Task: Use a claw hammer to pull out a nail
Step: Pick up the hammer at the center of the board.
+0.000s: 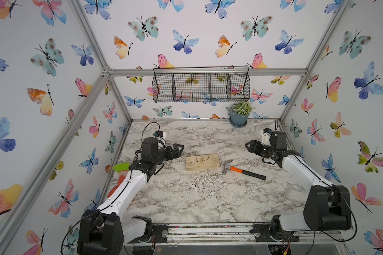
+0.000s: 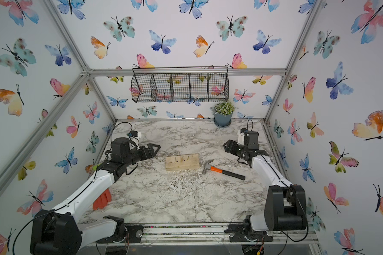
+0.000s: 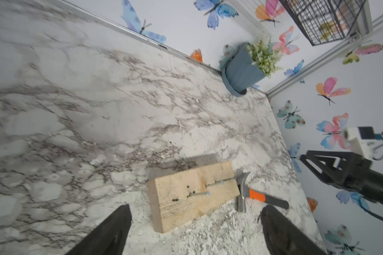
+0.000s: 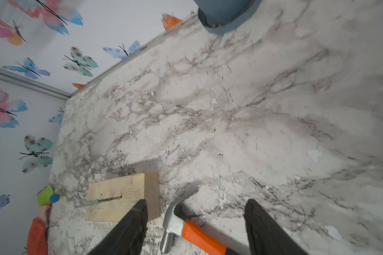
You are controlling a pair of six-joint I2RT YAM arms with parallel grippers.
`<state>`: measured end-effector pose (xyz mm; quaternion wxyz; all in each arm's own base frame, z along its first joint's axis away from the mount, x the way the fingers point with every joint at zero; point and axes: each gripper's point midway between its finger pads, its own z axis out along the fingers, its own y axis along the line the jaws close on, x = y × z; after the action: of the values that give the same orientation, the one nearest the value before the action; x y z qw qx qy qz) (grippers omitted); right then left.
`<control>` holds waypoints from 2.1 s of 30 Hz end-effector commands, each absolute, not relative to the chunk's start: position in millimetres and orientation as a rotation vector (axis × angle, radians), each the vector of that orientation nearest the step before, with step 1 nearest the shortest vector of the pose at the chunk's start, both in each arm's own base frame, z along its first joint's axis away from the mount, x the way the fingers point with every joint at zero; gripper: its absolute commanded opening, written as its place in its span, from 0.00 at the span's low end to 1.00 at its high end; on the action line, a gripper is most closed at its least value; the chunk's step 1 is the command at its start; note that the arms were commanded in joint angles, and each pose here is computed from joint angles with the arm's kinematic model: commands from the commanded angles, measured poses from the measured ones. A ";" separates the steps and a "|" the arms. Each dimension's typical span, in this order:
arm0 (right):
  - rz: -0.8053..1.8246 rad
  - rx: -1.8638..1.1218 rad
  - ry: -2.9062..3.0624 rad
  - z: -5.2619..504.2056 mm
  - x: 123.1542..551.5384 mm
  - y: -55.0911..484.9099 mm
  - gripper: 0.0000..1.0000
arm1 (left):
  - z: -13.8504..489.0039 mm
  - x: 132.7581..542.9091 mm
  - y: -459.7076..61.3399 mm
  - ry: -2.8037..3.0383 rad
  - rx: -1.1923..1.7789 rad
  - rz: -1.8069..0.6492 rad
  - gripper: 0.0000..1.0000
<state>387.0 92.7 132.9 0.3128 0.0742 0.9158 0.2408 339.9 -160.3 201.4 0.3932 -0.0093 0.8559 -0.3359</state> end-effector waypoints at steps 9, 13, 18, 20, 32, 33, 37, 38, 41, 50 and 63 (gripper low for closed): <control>0.683 0.154 2.689 38.9 353.5 117.8 0.76 | 174.7 289.5 -207.8 2.280 0.120 -0.895 0.93; 0.701 0.091 2.722 34.3 342.2 134.5 0.76 | 166.0 286.0 -209.6 2.301 0.113 -0.903 0.94; 0.721 0.051 2.771 27.7 325.2 142.8 0.76 | 155.4 284.0 -209.5 2.319 0.094 -0.905 0.94; 0.722 0.019 2.799 24.2 315.1 148.6 0.76 | 151.7 285.5 -207.4 2.326 0.070 -0.890 0.94; 0.480 -0.142 2.870 15.6 284.8 167.4 0.65 | 147.4 288.6 -210.1 2.331 0.059 -0.895 0.94; 0.449 -0.159 2.871 15.2 285.4 168.9 0.64 | 147.0 289.1 -210.0 2.332 0.056 -0.893 0.94; 0.331 -0.266 2.874 12.0 283.6 180.7 0.61 | 145.4 287.9 -210.1 2.339 0.054 -0.892 0.94; 0.313 -0.292 2.872 10.7 282.8 184.5 0.60 | 144.3 287.6 -209.3 2.341 0.049 -0.889 0.94; 0.274 -0.343 2.887 4.0 279.8 191.6 0.52 | 141.5 285.4 -206.6 2.344 0.036 -0.881 0.94; 0.210 -0.443 2.916 -14.6 261.6 208.0 0.33 | 136.5 281.4 -202.2 2.352 0.017 -0.867 0.95; 0.158 -0.463 2.963 -31.8 236.9 205.4 0.21 | 130.3 280.1 -201.3 2.360 0.007 -0.866 0.95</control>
<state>285.8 233.5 13.2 0.1753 -0.1540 0.9678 0.0939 278.6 -201.2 125.5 0.2979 0.0033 0.8972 -0.3259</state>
